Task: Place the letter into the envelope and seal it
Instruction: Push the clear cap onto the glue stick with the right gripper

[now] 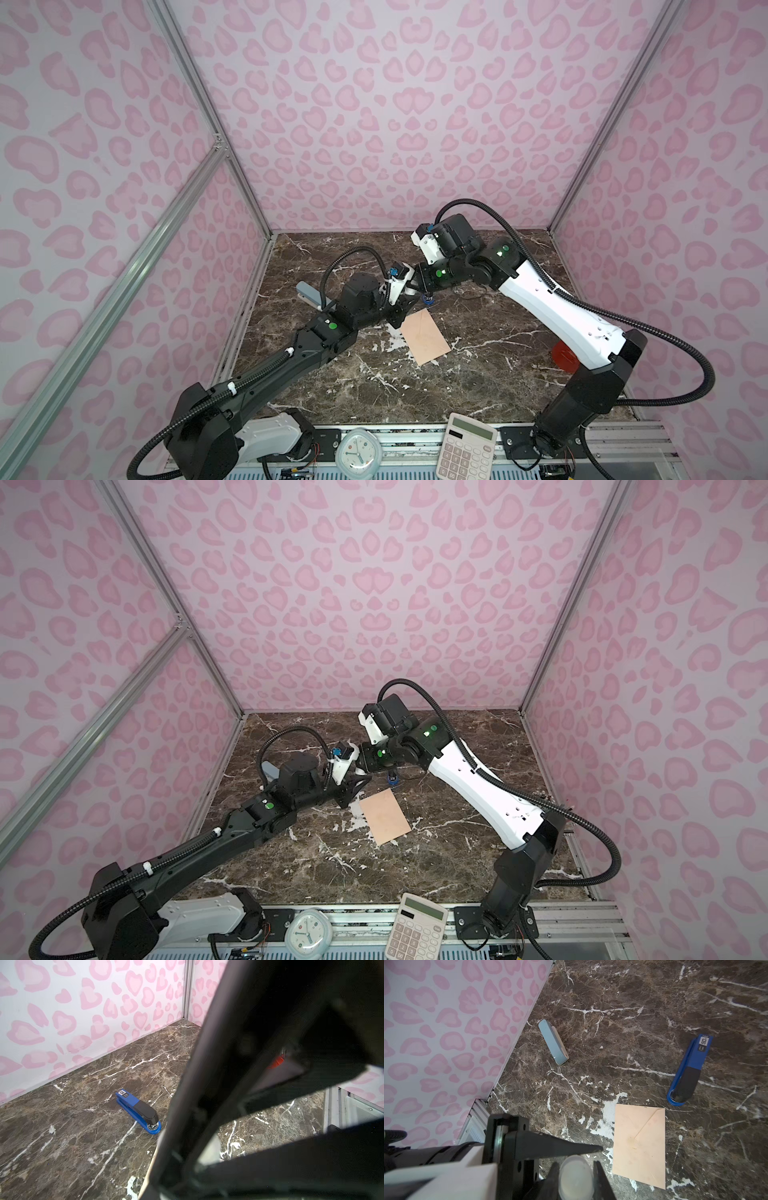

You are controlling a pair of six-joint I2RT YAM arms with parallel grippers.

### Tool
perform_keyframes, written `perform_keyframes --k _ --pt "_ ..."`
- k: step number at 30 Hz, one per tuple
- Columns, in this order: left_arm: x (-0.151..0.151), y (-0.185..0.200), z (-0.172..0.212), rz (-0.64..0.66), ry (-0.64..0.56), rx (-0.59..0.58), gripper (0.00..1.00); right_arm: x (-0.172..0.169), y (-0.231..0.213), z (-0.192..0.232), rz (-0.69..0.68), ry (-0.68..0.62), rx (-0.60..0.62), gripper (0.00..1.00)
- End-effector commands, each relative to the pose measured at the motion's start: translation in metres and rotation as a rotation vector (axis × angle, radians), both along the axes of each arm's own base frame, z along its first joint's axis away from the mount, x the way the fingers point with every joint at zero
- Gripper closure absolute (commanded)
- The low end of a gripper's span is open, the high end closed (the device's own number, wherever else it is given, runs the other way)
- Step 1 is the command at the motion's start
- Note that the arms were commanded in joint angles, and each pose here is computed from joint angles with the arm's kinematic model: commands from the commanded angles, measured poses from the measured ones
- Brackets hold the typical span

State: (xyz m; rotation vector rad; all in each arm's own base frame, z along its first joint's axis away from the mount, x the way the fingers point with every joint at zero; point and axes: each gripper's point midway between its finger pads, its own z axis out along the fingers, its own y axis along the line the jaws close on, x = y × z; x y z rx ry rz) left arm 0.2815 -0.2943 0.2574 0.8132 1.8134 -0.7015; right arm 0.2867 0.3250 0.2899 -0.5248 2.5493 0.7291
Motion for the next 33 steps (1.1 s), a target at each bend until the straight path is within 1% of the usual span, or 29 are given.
perform_keyframes --k 1,5,11,17,22,33 --pt "0.007 -0.013 0.108 -0.037 -0.297 -0.243 0.96 -0.023 -0.029 -0.046 -0.002 0.126 -0.215 0.9" --pt "0.009 -0.012 0.112 -0.036 -0.303 -0.249 0.96 -0.023 -0.032 -0.052 0.0 0.134 -0.25 0.91" --pt "0.012 -0.01 0.115 -0.027 -0.305 -0.258 0.96 -0.024 -0.031 -0.05 0.01 0.13 -0.247 0.91" --pt "0.011 -0.007 0.108 -0.023 -0.297 -0.237 0.96 -0.017 -0.028 -0.029 0.006 0.1 -0.177 0.9" --pt "0.008 -0.003 0.098 -0.023 -0.284 -0.209 0.96 -0.01 -0.03 -0.013 0.001 0.085 -0.127 0.88" --pt "0.003 -0.001 0.082 -0.032 -0.26 -0.162 0.96 -0.004 -0.029 0.007 0.004 0.048 -0.079 0.84"
